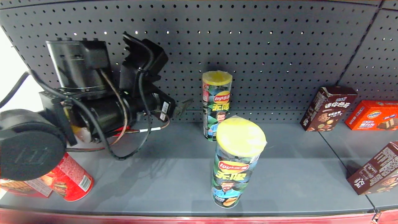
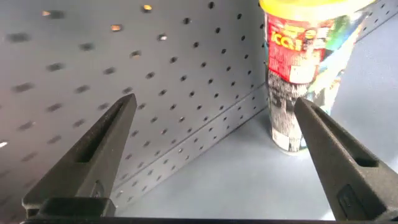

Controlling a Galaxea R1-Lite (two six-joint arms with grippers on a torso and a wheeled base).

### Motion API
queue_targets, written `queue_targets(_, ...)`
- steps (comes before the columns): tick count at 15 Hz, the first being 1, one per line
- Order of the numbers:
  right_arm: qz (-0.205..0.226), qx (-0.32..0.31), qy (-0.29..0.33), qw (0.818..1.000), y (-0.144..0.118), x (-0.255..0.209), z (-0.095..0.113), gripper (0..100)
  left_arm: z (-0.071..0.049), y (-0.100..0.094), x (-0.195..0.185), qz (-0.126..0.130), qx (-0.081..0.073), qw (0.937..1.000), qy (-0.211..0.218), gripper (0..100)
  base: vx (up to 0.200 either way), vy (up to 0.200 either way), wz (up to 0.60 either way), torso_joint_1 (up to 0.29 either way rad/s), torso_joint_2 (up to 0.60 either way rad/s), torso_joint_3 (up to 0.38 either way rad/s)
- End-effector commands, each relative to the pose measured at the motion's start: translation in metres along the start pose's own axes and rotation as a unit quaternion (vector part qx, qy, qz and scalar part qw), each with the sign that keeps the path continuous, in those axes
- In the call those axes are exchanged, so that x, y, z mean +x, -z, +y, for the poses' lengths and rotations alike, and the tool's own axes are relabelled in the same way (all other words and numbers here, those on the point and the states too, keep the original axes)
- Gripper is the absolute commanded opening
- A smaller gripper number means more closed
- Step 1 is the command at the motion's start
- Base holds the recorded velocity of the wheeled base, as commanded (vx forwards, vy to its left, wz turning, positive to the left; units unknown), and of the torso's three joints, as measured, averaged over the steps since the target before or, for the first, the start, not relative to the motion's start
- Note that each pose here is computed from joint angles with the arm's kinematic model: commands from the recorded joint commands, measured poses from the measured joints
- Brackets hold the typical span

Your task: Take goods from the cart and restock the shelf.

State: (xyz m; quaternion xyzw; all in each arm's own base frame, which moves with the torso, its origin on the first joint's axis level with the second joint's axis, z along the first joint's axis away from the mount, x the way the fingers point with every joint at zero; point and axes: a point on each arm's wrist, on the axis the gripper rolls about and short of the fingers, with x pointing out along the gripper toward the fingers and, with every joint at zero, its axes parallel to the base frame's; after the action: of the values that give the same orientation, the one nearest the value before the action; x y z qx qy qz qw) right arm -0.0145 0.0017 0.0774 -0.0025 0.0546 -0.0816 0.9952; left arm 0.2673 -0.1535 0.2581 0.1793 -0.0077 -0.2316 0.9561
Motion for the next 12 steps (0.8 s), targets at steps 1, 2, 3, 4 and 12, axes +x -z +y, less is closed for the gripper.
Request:
queue_targets(1,0.001,0.000,0.001,1.000,0.000,0.000,0.000,100,0.005,-0.011,-0.054,-0.028,-0.002,0.9996,-0.009,100,0.000,0.000,0.00,0.000,0.00,0.000)
queue_targets(2,0.001,0.000,0.000,1.000,0.000,0.000,0.000,100,0.004,-0.012,-0.067,-0.035,-0.003,0.9994,-0.007,100,0.000,0.000,0.00,0.000,0.00,0.000)
queue_targets(3,0.001,0.000,0.001,1.000,0.000,0.000,0.000,100,0.004,-0.016,-0.086,-0.051,-0.004,0.9987,-0.006,100,0.000,0.000,0.00,0.000,0.00,0.000)
queue_targets(4,0.001,0.000,0.001,1.000,0.000,0.000,0.000,100,0.006,-0.022,-0.102,-0.069,-0.005,0.9976,-0.009,100,0.000,0.000,0.00,0.000,0.00,0.000)
queue_targets(12,0.001,0.000,0.000,1.000,0.000,0.000,0.000,100,0.009,-0.044,-0.191,-0.178,-0.017,0.9839,0.012,100,0.000,0.000,0.00,0.000,0.00,0.000)
